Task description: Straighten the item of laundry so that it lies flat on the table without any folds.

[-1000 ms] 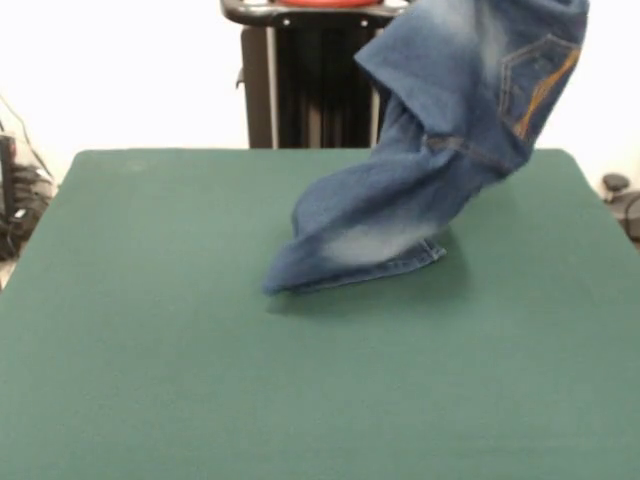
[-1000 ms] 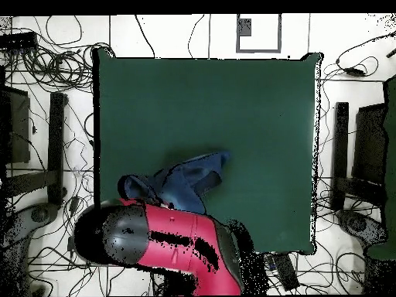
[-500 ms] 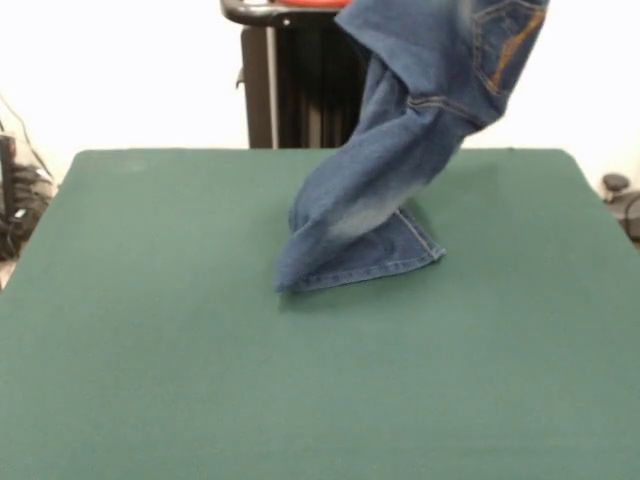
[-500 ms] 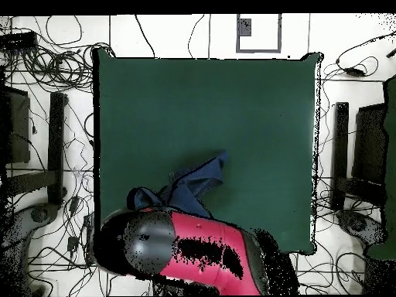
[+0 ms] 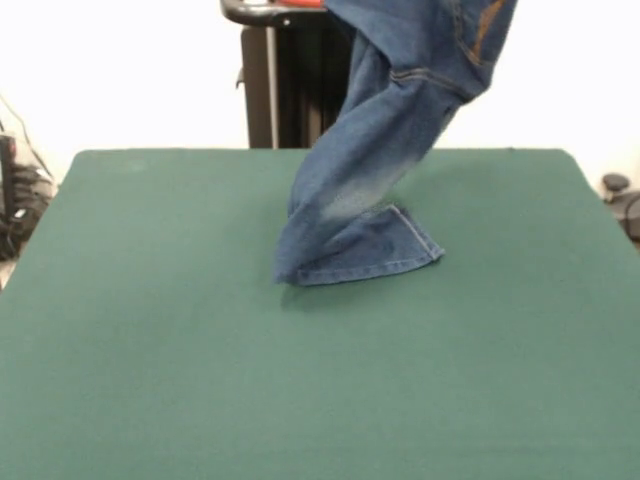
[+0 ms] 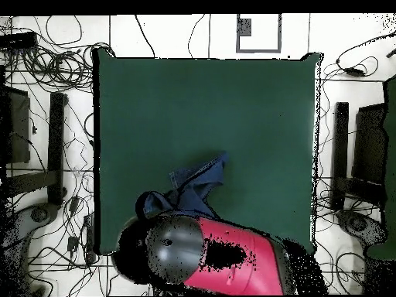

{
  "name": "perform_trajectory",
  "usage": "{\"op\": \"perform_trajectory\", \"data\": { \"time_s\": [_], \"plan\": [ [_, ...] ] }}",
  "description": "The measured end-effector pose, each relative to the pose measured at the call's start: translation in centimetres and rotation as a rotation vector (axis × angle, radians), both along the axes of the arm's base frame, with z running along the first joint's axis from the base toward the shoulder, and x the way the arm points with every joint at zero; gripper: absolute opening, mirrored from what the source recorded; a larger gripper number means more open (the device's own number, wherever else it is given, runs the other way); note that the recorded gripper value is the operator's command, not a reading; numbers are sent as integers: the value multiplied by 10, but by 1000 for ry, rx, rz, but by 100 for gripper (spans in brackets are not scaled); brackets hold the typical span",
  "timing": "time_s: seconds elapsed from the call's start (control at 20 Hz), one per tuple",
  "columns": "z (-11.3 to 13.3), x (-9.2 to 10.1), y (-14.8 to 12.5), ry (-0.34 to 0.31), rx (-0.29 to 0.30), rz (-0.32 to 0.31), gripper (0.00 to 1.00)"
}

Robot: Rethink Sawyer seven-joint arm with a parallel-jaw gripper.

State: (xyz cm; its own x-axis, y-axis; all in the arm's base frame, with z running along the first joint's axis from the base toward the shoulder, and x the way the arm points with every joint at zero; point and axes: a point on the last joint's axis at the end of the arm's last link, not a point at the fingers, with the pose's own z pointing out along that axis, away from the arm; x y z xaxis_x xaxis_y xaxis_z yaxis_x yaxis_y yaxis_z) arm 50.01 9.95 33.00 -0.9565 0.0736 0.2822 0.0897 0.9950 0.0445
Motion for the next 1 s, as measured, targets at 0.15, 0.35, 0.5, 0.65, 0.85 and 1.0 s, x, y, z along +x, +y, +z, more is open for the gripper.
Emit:
{"op": "perform_trajectory", "data": {
  "time_s": [0.15, 0.35, 0.5, 0.65, 0.85, 1.0],
  "plan": [
    [1, 4, -24, 18, 6, -36, 0],
    [-1, 11, -47, 15, 15, -78, 0],
    [-3, 23, -69, -19, 32, -130, 0],
    [-13, 38, -90, -64, 36, -173, 0],
    [-40, 49, -101, -36, 18, -138, 0],
    [-54, 53, -99, -9, 0, -87, 0]
  ]
}}
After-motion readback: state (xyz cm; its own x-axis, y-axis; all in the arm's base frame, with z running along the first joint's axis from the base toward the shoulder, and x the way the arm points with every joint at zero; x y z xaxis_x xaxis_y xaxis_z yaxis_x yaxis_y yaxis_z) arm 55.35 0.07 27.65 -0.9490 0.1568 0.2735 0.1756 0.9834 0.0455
